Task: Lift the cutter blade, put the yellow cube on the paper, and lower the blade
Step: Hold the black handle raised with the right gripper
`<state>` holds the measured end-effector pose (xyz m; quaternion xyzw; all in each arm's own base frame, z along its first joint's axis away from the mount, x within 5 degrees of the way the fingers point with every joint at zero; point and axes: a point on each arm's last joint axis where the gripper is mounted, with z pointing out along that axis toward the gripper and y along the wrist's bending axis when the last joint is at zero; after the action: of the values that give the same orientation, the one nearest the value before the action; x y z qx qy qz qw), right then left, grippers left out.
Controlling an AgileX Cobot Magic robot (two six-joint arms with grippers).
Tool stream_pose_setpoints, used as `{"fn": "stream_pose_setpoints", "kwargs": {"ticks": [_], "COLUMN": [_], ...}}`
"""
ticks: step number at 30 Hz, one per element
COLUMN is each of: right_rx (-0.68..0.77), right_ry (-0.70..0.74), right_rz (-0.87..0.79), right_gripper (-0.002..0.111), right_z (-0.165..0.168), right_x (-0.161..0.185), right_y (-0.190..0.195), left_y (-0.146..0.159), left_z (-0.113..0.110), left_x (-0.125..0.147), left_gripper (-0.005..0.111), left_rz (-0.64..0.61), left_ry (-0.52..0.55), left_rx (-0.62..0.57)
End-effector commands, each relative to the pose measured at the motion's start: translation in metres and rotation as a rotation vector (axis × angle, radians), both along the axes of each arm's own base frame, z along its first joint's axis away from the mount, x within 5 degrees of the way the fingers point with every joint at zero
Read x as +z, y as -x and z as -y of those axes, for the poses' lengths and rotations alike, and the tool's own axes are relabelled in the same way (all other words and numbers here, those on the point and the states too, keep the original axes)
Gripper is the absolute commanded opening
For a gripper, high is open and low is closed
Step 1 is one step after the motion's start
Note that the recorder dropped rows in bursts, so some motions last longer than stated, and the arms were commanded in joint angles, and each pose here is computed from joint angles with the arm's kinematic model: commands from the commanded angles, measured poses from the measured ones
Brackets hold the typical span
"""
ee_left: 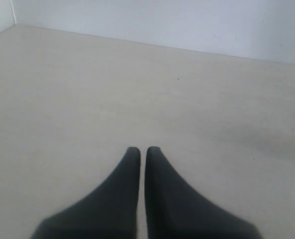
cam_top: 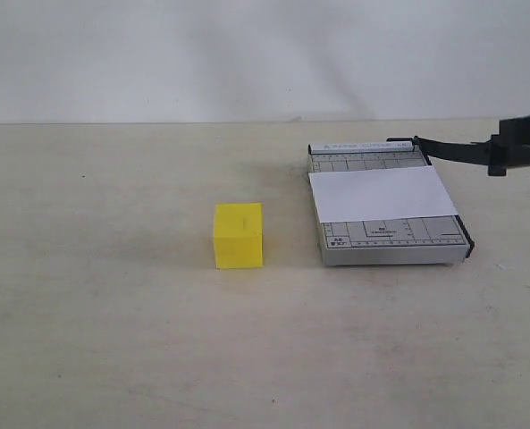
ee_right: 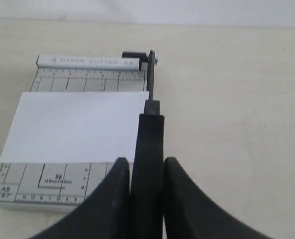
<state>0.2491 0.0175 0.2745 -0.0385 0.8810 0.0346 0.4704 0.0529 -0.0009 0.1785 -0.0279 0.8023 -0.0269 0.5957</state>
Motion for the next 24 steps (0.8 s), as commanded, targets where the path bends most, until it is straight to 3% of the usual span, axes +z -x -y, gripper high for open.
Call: {"fn": "stream_pose_setpoints", "kwargs": {"ticks": [1,8,15,17,21,24], "right_rx": [-0.014,0.004,0.019,0.030,0.077,0.106], "right_ry": [0.023,0.047,0.077,0.064,0.055,0.068], "right_rz": [0.165,0.150,0.175,0.168,0.140,0.182], "right_gripper": [0.000,0.003,0.052,0.058,0.050,0.025], "right_z": [0.002,0.002,0.002,0.001,-0.001,-0.001], "right_x": [0.027,0.026,0.031,0.038,0.057,0.076], "right_y": [-0.007,-0.007,-0.004,0.007,0.044,0.081], "left_y": [0.000,0.000,0.000,0.000,0.000,0.000], "left_z": [0.000,0.000,0.000,0.000,0.000,0.000], "left_x": [0.002,0.002,0.002,0.002,0.002,0.002], "left_gripper": [0.004,0.004,0.004,0.004,0.004,0.004], "left_rz": [0.017,0.017,0.017,0.017,0.017,0.017], "left_ry": [0.017,0.017,0.017,0.017,0.017,0.017], "left_rx": [0.005,0.005,0.005,0.005,0.005,0.005]}}
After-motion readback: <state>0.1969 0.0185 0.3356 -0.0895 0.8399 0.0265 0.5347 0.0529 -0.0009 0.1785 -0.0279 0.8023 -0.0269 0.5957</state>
